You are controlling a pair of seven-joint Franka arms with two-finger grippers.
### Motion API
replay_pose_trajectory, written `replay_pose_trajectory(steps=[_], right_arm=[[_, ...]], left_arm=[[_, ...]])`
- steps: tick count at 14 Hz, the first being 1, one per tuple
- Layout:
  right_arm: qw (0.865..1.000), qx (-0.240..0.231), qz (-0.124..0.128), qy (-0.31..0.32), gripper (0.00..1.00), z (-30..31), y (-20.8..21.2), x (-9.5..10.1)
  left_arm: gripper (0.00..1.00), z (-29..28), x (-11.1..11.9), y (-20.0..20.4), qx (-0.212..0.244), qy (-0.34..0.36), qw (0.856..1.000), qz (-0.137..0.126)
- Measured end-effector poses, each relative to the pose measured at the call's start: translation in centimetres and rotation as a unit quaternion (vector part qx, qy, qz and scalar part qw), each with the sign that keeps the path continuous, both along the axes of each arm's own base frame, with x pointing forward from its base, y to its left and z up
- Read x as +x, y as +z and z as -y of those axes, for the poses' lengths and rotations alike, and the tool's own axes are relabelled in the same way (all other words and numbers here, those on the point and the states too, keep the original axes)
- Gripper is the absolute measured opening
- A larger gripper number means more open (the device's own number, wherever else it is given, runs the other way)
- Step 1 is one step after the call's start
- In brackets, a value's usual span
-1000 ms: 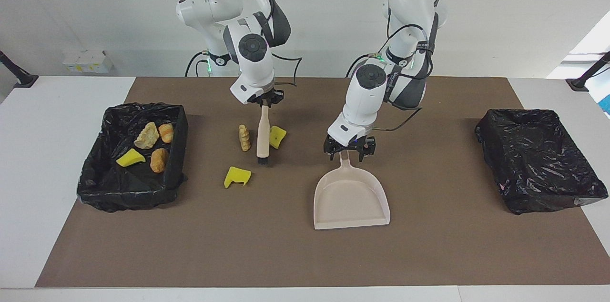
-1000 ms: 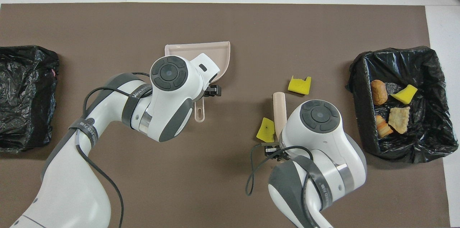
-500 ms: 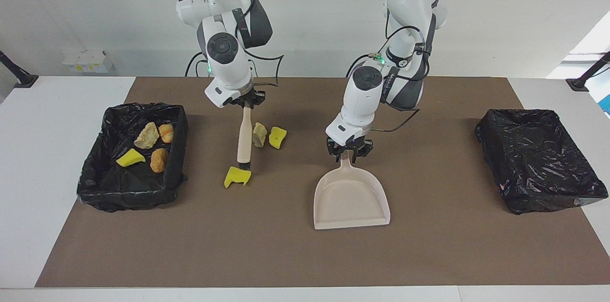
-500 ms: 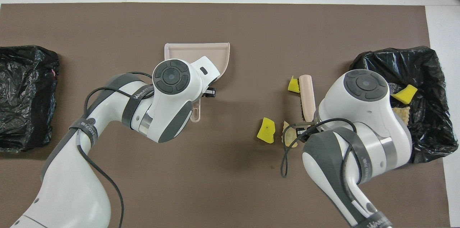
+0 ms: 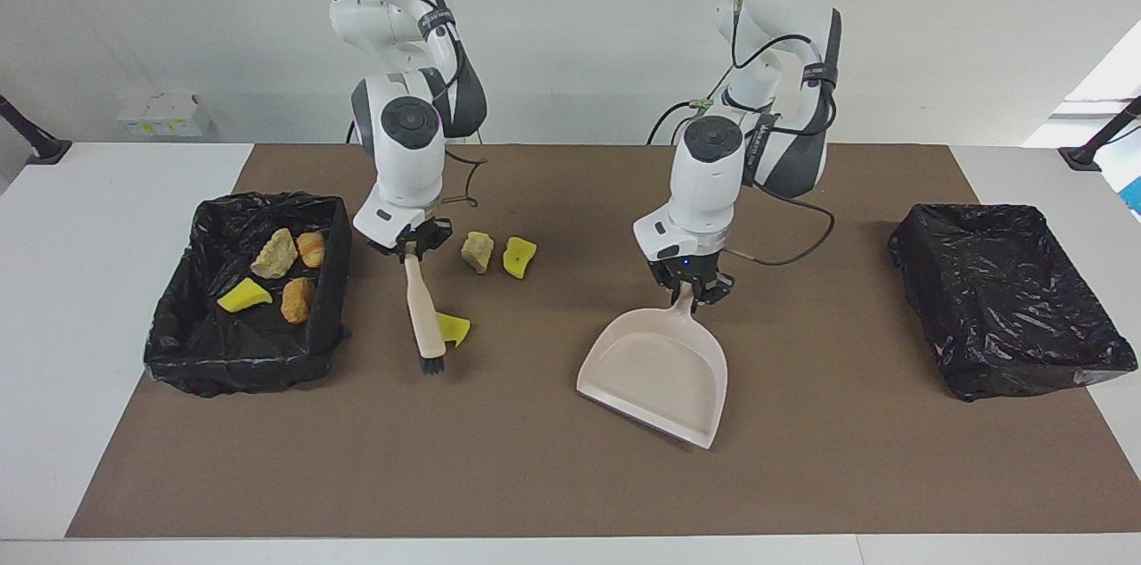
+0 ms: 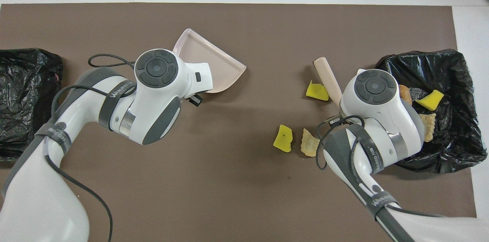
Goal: Sweep and dump trash in bin
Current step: 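Lower the dustpan beside the pieces while the right gripper sweeps toward it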
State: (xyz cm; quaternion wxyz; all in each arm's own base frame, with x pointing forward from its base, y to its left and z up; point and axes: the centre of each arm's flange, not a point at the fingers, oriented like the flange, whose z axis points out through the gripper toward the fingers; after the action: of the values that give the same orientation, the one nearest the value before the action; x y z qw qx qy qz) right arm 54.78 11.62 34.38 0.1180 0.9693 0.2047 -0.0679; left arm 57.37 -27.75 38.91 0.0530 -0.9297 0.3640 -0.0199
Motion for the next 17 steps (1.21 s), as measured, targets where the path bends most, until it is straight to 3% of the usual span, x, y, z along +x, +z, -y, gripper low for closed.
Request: replay_pose_trajectory(steps=[3, 5, 8, 10, 13, 17], right_arm=[[0.997, 0.008, -0.045, 0.057, 0.26, -1.2, -0.6, -0.6], [0.995, 0.054, -0.071, 0.049, 0.26, -4.9, 0.0, -1.9], [0.986, 0.14, -0.092, 0.02, 0.26, -9.6, 0.6, -3.3], [0.983, 0.157, -0.094, 0.007, 0.26, -11.1, 1.5, -3.5], [0.973, 0.195, -0.119, -0.024, 0.26, -12.0, 3.0, -3.8], [0.969, 0.188, -0.135, -0.087, 0.26, -8.9, 7.1, -4.2]], left_arm=[[0.32, -2.2, -1.0, 2.0, 0.031, -0.13, 0.99, -0.052], [0.32, -2.8, -1.9, 2.5, 0.041, -0.194, 0.977, -0.082], [0.32, -2.3, -4.0, 1.3, 0.046, -0.263, 0.958, -0.106], [0.32, -1.1, -6.3, 0.5, 0.047, -0.305, 0.946, -0.103], [0.32, 1.1, -10.6, -0.4, 0.046, -0.347, 0.933, -0.081], [0.32, 1.3, -12.0, -0.7, 0.047, -0.36, 0.929, -0.076]])
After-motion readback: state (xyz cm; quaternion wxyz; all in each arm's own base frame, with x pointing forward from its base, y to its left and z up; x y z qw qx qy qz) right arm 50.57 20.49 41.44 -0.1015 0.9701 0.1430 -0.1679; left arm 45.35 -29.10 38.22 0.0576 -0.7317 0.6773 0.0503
